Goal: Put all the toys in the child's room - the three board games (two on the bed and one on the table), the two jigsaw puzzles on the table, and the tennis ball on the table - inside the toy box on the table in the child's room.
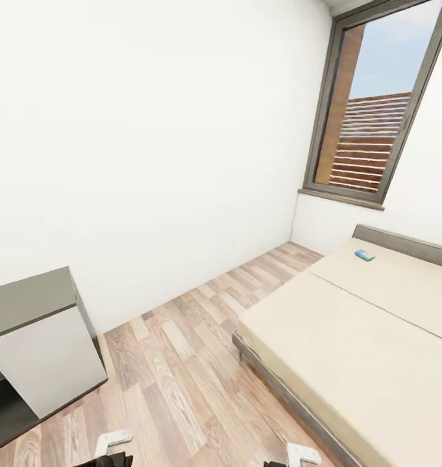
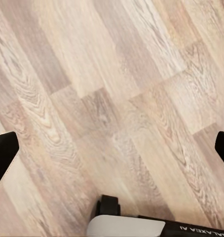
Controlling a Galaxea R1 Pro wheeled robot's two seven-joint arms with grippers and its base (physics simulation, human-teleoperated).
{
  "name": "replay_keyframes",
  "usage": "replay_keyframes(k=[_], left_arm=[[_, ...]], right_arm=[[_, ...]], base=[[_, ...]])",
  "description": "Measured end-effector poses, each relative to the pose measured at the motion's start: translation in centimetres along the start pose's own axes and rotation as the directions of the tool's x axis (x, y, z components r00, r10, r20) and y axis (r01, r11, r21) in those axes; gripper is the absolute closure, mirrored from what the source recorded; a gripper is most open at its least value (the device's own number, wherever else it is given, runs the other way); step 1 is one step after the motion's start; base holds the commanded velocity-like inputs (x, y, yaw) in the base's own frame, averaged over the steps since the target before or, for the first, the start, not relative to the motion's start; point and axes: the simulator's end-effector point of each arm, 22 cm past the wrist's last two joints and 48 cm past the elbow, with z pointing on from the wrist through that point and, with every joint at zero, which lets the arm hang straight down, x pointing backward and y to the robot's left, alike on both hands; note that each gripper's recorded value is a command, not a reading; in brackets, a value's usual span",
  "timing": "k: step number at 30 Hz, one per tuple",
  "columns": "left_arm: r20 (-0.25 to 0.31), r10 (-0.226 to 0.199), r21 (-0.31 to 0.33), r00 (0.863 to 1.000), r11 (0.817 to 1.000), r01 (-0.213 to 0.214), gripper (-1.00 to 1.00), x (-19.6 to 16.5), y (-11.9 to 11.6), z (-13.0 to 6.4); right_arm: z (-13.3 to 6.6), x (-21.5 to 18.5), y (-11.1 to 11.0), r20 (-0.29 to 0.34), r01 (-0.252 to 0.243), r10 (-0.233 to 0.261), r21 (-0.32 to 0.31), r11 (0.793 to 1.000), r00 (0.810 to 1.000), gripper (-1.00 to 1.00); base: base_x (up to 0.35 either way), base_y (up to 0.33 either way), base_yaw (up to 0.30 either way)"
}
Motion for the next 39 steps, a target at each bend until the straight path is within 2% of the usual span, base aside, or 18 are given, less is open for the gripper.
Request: replay_keyframes(k=[6, 17, 39], left_arm=[[0.020, 0.000, 0.000, 1.000, 1.000, 0.000, -1.00, -0.44, -0.01, -0.01], [0.024, 0.000, 0.000, 1.000, 1.000, 0.000, -1.00, -0.53, 0.03, 0.00], [0.024, 0.002, 0.001, 1.000, 1.000, -0.002, -1.00, -0.50, -0.04, 0.01]], right_arm=[[0.00, -0.05, 0.00, 0.002, 0.002, -0.002, 0.000, 1.000, 1.000, -1.00], [0.01, -0.04, 0.00, 0.002, 0.002, -0.002, 0.000, 1.000, 1.000, -1.00], [0.03, 0.17, -0.07, -0.002, 0.003, -0.003, 0.002, 1.000, 1.000, -1.00]], base=[[0.322, 0.063, -0.085], [0.302, 0.192, -0.041], [0.242, 0.258, -0.262]])
